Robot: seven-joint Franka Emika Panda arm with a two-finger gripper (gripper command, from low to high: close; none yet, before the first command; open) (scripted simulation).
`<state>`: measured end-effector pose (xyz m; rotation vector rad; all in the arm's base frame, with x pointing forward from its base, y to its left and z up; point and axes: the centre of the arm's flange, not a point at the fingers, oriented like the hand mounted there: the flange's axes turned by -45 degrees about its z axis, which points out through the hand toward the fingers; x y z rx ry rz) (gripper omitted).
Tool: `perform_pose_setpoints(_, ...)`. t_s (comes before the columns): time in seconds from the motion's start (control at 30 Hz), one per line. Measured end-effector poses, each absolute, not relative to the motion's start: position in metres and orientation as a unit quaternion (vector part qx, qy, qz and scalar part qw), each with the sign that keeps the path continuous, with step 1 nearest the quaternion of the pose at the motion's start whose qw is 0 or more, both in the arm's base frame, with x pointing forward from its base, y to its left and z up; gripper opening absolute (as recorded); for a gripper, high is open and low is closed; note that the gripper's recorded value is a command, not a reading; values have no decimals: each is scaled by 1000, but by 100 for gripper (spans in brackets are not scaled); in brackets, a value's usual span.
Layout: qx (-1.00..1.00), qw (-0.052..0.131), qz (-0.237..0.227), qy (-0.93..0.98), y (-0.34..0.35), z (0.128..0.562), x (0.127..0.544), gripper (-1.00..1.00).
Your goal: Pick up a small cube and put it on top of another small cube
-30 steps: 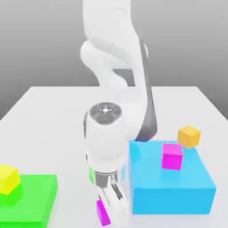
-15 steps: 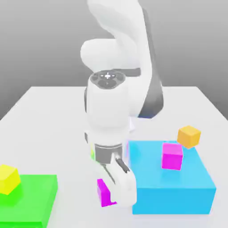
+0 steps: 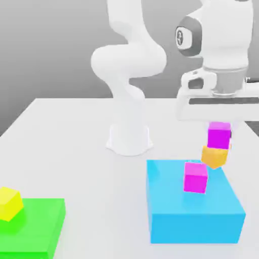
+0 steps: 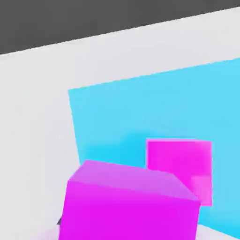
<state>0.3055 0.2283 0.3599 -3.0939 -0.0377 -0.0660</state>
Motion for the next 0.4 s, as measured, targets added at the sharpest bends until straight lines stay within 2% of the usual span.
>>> perform_pose_setpoints(0.1, -997, 6, -5, -76, 244, 344, 264, -100)
perform_pose_setpoints(0.27, -996, 1, 0, -86, 246, 289, 255, -100)
perform_pose_setpoints(0.3, -996, 1, 0, -87, 245, 282, 254, 100)
perform_pose_setpoints(0.4, -996, 1, 0, -87, 245, 282, 254, 100)
